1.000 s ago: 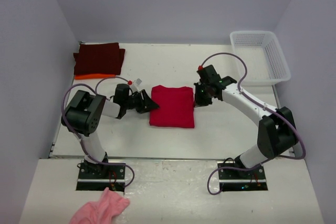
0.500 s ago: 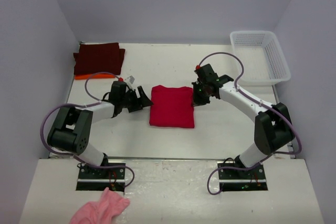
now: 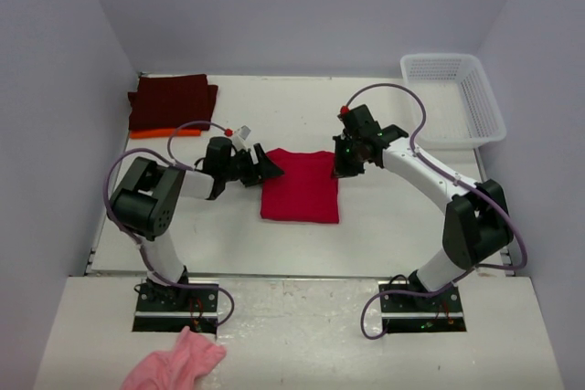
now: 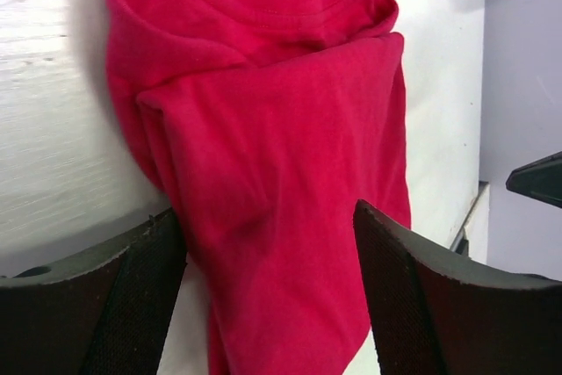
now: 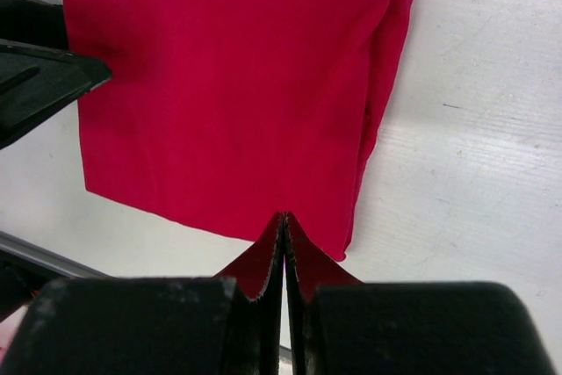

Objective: Fold and stack the t-shirts
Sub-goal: Put the neatly folded tshirt into the corner of the board with the left arm

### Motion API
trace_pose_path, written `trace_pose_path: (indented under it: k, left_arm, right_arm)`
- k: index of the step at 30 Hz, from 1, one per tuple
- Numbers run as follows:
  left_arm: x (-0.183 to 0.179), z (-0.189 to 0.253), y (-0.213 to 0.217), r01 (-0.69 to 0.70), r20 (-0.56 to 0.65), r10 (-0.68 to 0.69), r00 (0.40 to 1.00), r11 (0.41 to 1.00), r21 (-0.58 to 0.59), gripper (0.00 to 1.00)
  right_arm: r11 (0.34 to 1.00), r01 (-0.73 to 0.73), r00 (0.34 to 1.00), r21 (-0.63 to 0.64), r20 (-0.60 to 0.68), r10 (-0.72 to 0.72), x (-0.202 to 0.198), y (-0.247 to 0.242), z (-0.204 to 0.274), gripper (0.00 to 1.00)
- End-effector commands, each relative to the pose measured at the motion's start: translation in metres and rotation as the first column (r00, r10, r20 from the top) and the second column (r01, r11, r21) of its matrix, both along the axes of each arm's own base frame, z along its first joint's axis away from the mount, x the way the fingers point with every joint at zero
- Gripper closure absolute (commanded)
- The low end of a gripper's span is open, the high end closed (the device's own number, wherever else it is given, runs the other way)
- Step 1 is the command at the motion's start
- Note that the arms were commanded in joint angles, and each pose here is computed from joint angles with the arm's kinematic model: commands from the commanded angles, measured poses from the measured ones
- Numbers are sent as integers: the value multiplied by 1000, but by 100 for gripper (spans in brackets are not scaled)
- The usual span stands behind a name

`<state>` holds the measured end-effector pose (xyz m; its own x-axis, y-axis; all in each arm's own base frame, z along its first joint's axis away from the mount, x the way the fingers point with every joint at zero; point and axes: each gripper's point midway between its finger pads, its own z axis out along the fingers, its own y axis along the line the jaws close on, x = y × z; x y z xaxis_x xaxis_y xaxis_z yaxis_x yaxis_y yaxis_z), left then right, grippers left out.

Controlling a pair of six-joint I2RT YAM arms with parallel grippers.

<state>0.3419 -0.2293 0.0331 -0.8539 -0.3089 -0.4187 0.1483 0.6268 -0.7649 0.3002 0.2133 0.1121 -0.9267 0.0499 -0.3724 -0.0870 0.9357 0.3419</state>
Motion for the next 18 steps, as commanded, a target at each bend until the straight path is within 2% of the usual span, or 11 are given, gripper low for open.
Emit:
trace_pose_path:
  k: [1,3,4,6,10,11,15,16,17,18]
  left_arm:
    - [-53,-70,13,12,-271,21,962,993,118,25]
    - [-57,-74,15,15,-286,25,958,991,135,30]
    - [-58,-74,16,16,-291,25,957,990,137,36]
    - [-60,-76,17,18,-296,25,955,990,142,40]
    - [-62,-84,18,18,-313,30,949,989,149,66]
    - [-62,-85,17,20,-317,28,948,989,146,76]
    - [-57,-92,13,21,-319,21,947,992,128,86]
    - [-56,-93,12,21,-318,19,948,992,124,90]
    - [-54,-92,10,25,-316,13,949,993,117,100]
    - [-52,-93,9,27,-314,11,949,993,115,100]
  right_arm:
    - [1000,-13,999,17,43,13,9,7,19,100]
    - [1000,-12,999,23,45,11,10,8,20,100]
    - [1000,-11,999,24,46,10,10,8,21,100]
    - [1000,-12,999,28,38,11,9,9,19,100]
    - [1000,-8,1000,30,23,7,5,9,10,100]
    - [999,-8,1000,32,19,8,4,9,8,100]
    - [1000,-3,1000,14,11,3,0,3,3,100]
    - [1000,-2,1000,6,12,2,-1,2,3,100]
    - [1000,-2,1000,3,13,2,-1,1,4,100]
    - [1000,-4,1000,1,14,4,-1,1,4,100]
